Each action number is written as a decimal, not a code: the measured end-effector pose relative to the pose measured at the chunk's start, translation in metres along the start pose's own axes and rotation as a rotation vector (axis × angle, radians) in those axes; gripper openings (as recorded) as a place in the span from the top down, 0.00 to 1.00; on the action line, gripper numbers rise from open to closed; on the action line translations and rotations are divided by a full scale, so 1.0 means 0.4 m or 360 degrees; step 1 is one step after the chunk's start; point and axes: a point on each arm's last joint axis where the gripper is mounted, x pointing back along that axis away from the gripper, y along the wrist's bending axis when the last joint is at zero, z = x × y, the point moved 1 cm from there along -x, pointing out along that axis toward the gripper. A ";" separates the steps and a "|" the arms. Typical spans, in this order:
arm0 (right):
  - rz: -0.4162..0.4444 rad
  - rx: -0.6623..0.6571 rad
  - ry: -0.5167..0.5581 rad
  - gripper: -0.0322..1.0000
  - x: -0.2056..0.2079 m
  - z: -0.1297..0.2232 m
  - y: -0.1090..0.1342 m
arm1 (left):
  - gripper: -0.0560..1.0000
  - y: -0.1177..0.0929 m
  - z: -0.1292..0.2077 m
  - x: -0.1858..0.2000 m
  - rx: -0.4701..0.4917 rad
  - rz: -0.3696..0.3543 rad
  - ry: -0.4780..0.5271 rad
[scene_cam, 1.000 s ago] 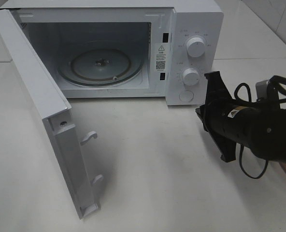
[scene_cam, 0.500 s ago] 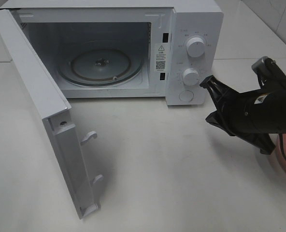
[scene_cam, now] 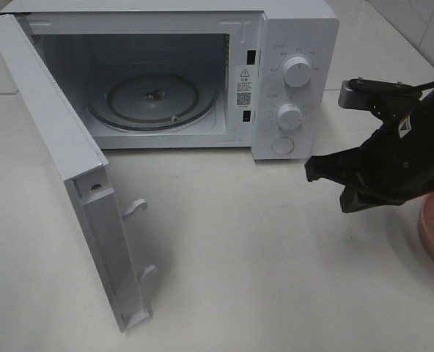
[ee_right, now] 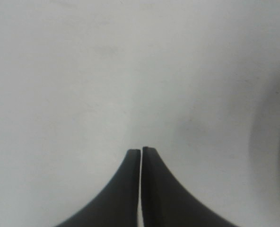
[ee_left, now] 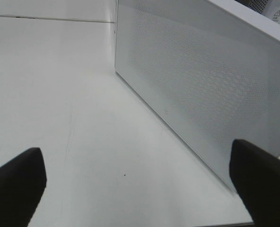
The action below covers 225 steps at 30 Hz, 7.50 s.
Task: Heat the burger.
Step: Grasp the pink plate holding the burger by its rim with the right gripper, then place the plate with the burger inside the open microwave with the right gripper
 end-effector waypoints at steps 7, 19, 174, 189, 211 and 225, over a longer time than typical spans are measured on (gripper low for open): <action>0.0188 0.0219 0.0192 0.90 0.031 0.011 -0.026 | 0.03 0.000 0.000 0.000 0.0000 0.0000 0.0000; 0.0271 0.0329 0.0095 0.38 0.111 -0.013 -0.100 | 0.03 0.000 0.000 0.000 0.0000 0.0000 0.0000; 0.0782 0.0406 0.0287 0.91 0.063 0.100 -0.159 | 0.03 0.000 -0.001 0.000 0.0000 0.0000 -0.0003; 0.0736 0.0766 0.0293 0.91 0.081 0.143 -0.044 | 0.03 0.000 -0.001 0.000 0.0000 0.0000 -0.0003; 0.0660 0.1335 0.0214 0.91 0.102 0.220 0.094 | 0.03 0.000 -0.001 0.000 0.0000 0.0000 -0.0003; 0.0597 0.1699 0.0162 0.91 0.117 0.265 0.153 | 0.03 0.000 -0.001 0.000 0.0000 0.0000 -0.0003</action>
